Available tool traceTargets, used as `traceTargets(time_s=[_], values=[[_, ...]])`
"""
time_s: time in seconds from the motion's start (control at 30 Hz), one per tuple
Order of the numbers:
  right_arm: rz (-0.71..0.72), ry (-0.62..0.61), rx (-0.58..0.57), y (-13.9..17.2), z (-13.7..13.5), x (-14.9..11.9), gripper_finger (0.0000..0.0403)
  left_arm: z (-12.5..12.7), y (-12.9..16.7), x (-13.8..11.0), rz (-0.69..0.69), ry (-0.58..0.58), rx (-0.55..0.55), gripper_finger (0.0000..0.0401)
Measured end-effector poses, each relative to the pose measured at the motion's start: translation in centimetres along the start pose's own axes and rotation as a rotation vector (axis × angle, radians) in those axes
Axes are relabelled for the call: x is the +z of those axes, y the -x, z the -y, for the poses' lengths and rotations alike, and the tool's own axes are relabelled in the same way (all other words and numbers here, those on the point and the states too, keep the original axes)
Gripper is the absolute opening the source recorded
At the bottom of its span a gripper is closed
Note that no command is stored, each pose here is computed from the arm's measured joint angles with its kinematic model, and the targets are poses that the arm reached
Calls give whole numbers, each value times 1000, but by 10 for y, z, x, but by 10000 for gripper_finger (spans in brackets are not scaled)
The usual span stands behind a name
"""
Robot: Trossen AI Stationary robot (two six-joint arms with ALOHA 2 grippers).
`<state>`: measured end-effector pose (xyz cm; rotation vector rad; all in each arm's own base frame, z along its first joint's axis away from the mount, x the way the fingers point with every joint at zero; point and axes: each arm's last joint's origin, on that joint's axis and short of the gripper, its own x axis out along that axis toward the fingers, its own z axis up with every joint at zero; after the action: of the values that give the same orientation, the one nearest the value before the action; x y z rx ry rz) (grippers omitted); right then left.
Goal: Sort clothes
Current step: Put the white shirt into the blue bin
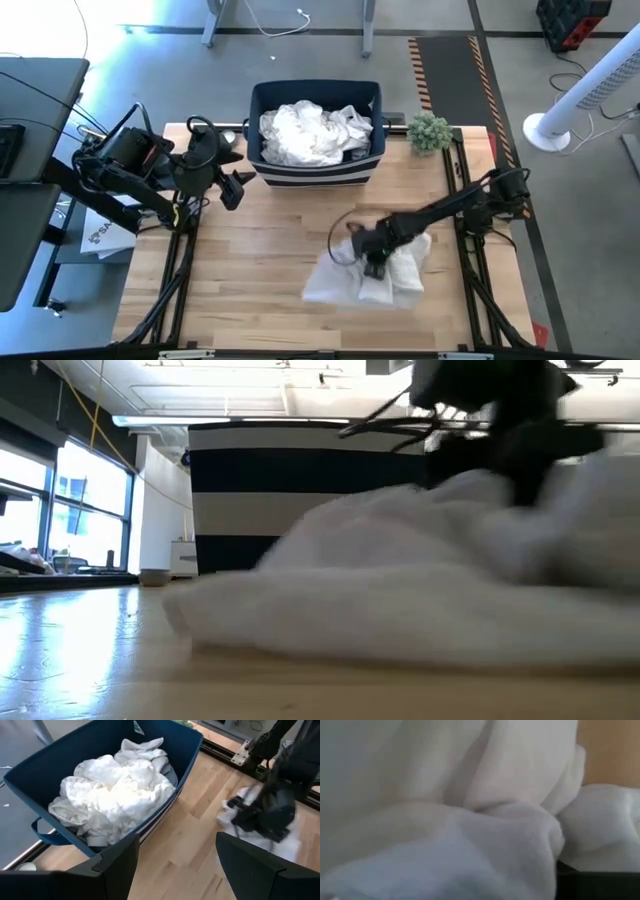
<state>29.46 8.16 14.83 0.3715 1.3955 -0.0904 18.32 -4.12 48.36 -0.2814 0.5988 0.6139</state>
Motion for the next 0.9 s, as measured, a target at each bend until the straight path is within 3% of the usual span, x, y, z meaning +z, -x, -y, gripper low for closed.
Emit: traceTargets(time_s=[0.1,0.27,0.4,0.47,0.57,0.67,0.73,0.83,0.9], values=[[132,9,-9,53,5,21,50,0,0,1,8,3,2,259],[394,75,196,163,8,44,48,2,0,3,37,3,-4,259],[764,102,291,257,12,58,48,5,0,6,68,1,-25,259],[985,121,244,302,17,63,48,6,0,8,80,7,-32,259],[1287,54,-5,352,30,72,47,6,0,9,93,14,-29,259],[1463,-36,-261,386,53,82,47,6,0,9,111,18,-13,259],[1514,-50,-342,399,72,92,46,6,1,10,119,19,-4,259],[1481,-50,-347,391,102,118,46,5,1,10,121,20,-2,259],[1376,-11,-303,369,124,139,46,6,1,10,121,20,-3,259]])
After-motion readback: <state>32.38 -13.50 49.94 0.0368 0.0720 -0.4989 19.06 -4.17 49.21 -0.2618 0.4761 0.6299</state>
